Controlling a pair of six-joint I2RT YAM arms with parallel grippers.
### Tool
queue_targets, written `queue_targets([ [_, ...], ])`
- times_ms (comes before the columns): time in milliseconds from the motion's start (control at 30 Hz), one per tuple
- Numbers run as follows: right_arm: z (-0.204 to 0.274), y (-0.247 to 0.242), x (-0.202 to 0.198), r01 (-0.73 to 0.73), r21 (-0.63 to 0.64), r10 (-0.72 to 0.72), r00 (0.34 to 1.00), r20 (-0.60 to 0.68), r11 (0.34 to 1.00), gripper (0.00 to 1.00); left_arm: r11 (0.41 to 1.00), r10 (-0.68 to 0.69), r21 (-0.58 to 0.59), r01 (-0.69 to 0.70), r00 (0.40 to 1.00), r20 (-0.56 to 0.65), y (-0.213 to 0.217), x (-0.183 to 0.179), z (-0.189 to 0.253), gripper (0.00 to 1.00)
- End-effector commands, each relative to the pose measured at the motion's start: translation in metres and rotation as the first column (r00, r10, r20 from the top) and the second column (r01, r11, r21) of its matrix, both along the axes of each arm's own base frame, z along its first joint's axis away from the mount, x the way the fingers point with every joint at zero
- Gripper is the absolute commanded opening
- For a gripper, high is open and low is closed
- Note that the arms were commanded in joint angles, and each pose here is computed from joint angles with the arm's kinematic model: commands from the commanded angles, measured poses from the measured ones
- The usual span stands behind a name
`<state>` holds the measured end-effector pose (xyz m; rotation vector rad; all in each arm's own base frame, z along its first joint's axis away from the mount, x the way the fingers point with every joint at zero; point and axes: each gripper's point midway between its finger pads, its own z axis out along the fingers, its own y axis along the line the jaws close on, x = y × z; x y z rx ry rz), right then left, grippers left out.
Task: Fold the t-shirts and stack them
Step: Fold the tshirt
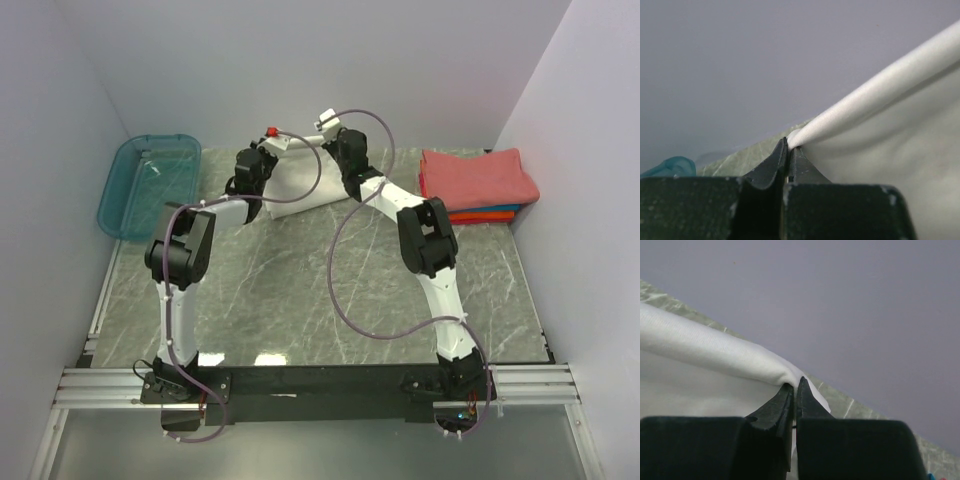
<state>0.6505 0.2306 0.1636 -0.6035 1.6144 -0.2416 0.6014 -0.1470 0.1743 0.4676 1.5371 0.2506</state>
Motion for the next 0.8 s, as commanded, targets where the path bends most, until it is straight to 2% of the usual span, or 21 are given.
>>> queue_targets([
  [0, 0.03, -0.015, 0.024, 0.096, 0.009, -0.096, 0.987, 0.132, 0.995, 0.0, 0.995, 0.091, -0.055, -0.087, 0.994, 0.064, 0.017, 0.026, 0.021, 0.0],
  [67, 0.035, -0.006, 0.031, 0.087, -0.011, -0.084, 0.984, 0.156, 0.996, 0.0, 0.994, 0.104, -0.028, -0.104, 0.995, 0.0, 0.017, 0.037, -0.002, 0.0],
  [167, 0.009, 0.003, 0.036, 0.058, -0.038, -0.053, 0.99, 0.128, 0.998, 0.0, 0.996, 0.079, -0.043, -0.08, 0.996, -0.035, 0.016, 0.036, -0.018, 0.0],
  [433, -0.007, 0.009, 0.037, 0.05, -0.077, -0.039, 0.99, 0.135, 0.996, 0.0, 0.999, 0.027, -0.041, -0.031, 0.995, -0.1, 0.013, 0.036, -0.042, 0.0],
  [600, -0.003, 0.006, 0.035, 0.061, -0.075, -0.05, 0.989, 0.14, 0.995, 0.0, 0.999, 0.011, -0.036, -0.015, 0.995, -0.097, 0.011, 0.034, -0.036, 0.0],
  [633, -0.009, 0.004, 0.033, 0.061, -0.08, -0.051, 0.991, 0.127, 0.995, 0.0, 0.999, -0.001, -0.038, -0.002, 0.996, -0.09, 0.01, 0.03, -0.029, 0.0],
  [700, 0.012, 0.001, 0.026, 0.055, -0.056, -0.047, 0.988, 0.147, 0.997, 0.0, 0.999, -0.025, -0.047, 0.021, 0.997, -0.079, 0.008, 0.022, -0.019, 0.0],
  [733, 0.001, -0.003, 0.02, 0.043, -0.064, -0.036, 0.993, 0.116, 0.997, 0.0, 0.998, -0.039, -0.054, 0.035, 0.997, -0.065, 0.008, 0.013, -0.007, 0.0],
  [767, 0.028, -0.006, 0.014, 0.036, -0.041, -0.029, 0.99, 0.14, 0.999, 0.0, 0.997, -0.054, -0.063, 0.05, 0.997, -0.057, 0.007, 0.007, 0.0, 0.0],
])
